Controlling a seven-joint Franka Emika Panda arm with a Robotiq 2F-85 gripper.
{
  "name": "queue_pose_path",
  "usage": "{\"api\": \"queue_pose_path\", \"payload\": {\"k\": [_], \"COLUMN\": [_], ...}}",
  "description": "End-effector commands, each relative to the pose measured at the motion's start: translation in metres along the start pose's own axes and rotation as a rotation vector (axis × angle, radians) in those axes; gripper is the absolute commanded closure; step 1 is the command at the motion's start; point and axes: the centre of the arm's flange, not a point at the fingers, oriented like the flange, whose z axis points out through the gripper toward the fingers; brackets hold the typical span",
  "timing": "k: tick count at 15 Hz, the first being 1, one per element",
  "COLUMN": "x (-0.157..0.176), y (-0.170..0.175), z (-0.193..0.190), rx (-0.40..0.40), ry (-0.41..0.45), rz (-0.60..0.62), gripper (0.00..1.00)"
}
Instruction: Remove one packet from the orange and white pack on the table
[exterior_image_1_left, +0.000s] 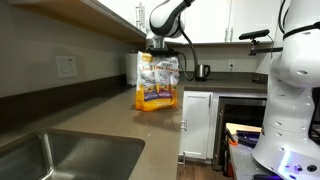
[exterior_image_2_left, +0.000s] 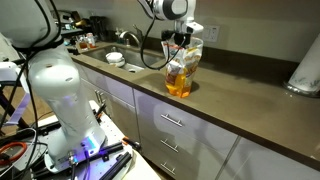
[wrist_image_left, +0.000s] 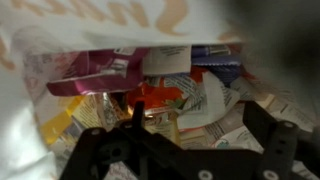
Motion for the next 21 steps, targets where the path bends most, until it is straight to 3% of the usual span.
{"api": "queue_pose_path", "payload": {"k": [1,2,5,12,16,21], "x": [0.005,0.003,-0.001,-0.015,-0.027,-0.041], "y": [-0.010,-0.011,-0.015,-0.015,-0.002,0.015], "z": [0.019,0.021,0.018,-0.029,-0.057,-0.092], "rx": [0.001,-0.001,-0.009,-0.002,-0.034,-0.072], "ry": [-0.015,-0.019,-0.015,0.009,0.022,0.053], "rz": [0.003,0.002,0.001,-0.023,-0.022,-0.024], "gripper": [0.25,0.26,0.47,0.91,1.00,0.96]}}
